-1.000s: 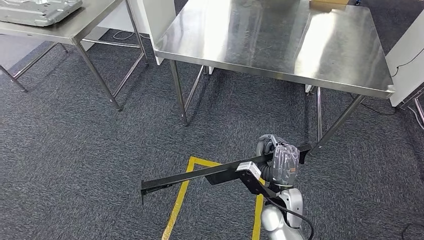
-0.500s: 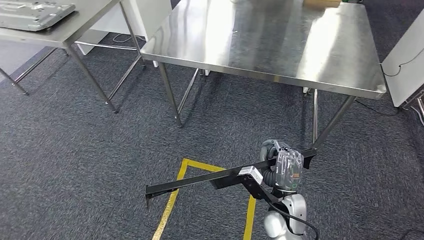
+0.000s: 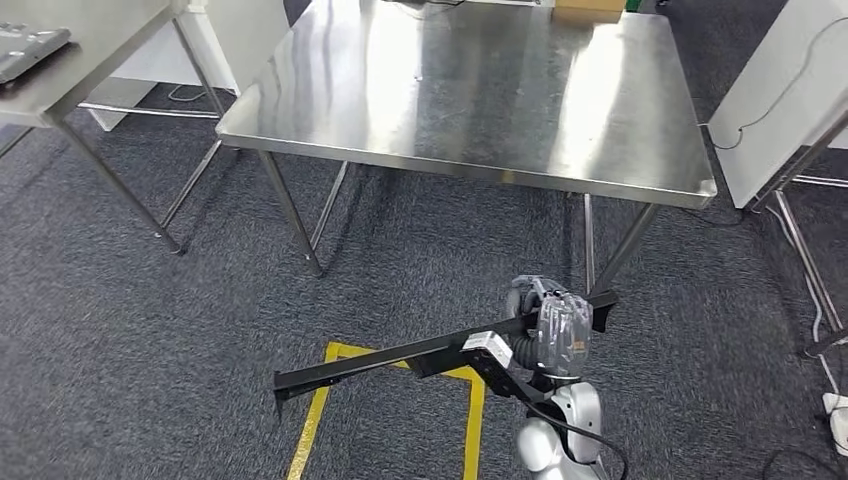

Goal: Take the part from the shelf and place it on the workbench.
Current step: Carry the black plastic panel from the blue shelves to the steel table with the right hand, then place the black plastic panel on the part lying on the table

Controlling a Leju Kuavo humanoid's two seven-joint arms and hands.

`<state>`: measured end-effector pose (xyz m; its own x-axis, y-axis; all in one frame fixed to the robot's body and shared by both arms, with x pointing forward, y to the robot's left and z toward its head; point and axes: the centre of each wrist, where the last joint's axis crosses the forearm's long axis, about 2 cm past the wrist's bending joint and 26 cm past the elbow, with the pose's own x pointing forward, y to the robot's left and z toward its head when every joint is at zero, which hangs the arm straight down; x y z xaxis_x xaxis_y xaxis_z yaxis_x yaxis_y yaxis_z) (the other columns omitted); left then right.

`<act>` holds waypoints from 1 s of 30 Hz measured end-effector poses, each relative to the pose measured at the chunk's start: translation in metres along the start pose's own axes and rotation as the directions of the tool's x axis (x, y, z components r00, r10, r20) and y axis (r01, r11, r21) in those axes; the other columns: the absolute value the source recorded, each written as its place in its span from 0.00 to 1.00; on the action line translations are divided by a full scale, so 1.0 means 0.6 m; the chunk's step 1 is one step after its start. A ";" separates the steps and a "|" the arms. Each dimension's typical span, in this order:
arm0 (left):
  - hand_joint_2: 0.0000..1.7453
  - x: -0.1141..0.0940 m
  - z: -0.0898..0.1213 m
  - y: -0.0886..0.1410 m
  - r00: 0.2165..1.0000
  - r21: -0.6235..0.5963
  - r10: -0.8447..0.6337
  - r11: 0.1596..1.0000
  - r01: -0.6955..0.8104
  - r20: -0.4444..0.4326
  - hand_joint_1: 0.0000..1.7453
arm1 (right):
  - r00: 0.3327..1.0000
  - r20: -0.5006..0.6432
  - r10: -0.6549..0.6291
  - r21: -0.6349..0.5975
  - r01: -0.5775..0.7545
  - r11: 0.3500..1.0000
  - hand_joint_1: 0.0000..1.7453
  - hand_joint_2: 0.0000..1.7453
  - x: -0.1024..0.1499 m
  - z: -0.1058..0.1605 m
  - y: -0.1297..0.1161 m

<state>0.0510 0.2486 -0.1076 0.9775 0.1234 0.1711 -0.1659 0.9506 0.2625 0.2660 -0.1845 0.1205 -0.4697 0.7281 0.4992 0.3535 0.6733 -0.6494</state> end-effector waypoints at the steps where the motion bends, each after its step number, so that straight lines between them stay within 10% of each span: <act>1: 1.00 0.001 0.000 0.000 1.000 0.000 0.002 1.000 -0.002 0.001 0.00 | 1.000 0.001 -0.001 -0.001 0.001 1.000 1.00 1.00 0.000 0.000 0.000; 30: 1.00 -0.005 0.001 -0.003 1.000 -0.018 0.011 1.000 -0.011 -0.012 0.00 | 0.992 0.032 0.126 -0.009 -0.125 0.992 1.00 1.00 0.017 -0.028 -0.013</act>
<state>0.0484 0.2463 -0.1078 0.9771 0.1375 0.1623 -0.1747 0.9542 0.2430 0.2722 -0.1802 0.1398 -0.4476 0.8024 0.3948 0.4171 0.5778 -0.7015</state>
